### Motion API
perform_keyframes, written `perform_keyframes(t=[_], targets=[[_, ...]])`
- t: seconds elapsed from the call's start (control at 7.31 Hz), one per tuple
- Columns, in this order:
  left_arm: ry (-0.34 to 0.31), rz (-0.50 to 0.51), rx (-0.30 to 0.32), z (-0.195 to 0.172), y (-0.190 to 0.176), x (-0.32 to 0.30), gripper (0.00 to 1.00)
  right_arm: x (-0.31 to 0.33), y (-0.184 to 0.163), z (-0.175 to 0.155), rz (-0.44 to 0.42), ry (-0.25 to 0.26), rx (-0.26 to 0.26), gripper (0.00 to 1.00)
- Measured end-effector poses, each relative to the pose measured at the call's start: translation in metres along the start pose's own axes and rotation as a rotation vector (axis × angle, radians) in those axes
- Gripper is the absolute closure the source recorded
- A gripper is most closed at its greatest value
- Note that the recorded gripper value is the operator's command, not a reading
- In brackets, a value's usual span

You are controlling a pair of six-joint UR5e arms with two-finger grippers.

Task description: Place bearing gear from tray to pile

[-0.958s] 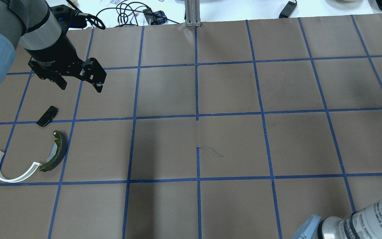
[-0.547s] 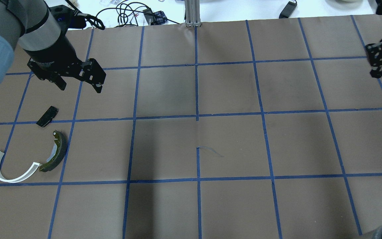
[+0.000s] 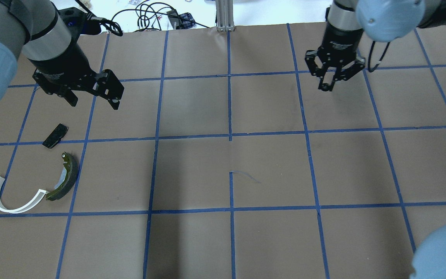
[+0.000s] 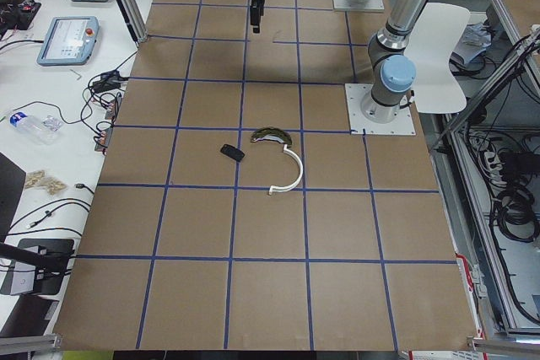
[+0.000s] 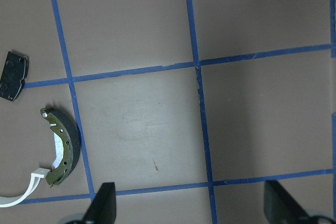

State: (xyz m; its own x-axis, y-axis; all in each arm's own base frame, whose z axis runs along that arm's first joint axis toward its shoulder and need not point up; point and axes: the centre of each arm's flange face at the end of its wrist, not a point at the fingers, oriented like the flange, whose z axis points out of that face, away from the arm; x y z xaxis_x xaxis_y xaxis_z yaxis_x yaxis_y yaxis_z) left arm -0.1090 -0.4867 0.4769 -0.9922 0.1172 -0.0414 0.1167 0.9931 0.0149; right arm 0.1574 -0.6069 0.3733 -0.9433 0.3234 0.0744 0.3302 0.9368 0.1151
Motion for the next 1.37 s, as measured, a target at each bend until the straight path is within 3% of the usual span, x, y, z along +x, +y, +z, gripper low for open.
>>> perform_keyframes(t=[0.41,0.82,0.96,1.09,1.37], targets=[[0.0,0.002,-0.006,0.005,0.004,0.001,0.0,-0.13,0.033,0.058,-0.004,-0.058,0.09,0.8],[0.0,-0.002,0.018,0.01,0.003,0.001,0.0,-0.197,0.057,0.13,-0.076,-0.079,0.045,0.74],[0.005,-0.002,0.012,0.014,0.001,0.001,0.0,-0.206,0.061,0.143,-0.088,-0.095,0.017,0.46],[0.007,-0.001,0.007,0.017,0.0,0.001,0.0,-0.21,0.062,0.149,-0.093,-0.1,0.004,0.0],[0.006,0.005,0.008,0.022,-0.005,0.001,0.0,-0.209,0.062,0.15,-0.093,-0.088,0.001,0.0]])
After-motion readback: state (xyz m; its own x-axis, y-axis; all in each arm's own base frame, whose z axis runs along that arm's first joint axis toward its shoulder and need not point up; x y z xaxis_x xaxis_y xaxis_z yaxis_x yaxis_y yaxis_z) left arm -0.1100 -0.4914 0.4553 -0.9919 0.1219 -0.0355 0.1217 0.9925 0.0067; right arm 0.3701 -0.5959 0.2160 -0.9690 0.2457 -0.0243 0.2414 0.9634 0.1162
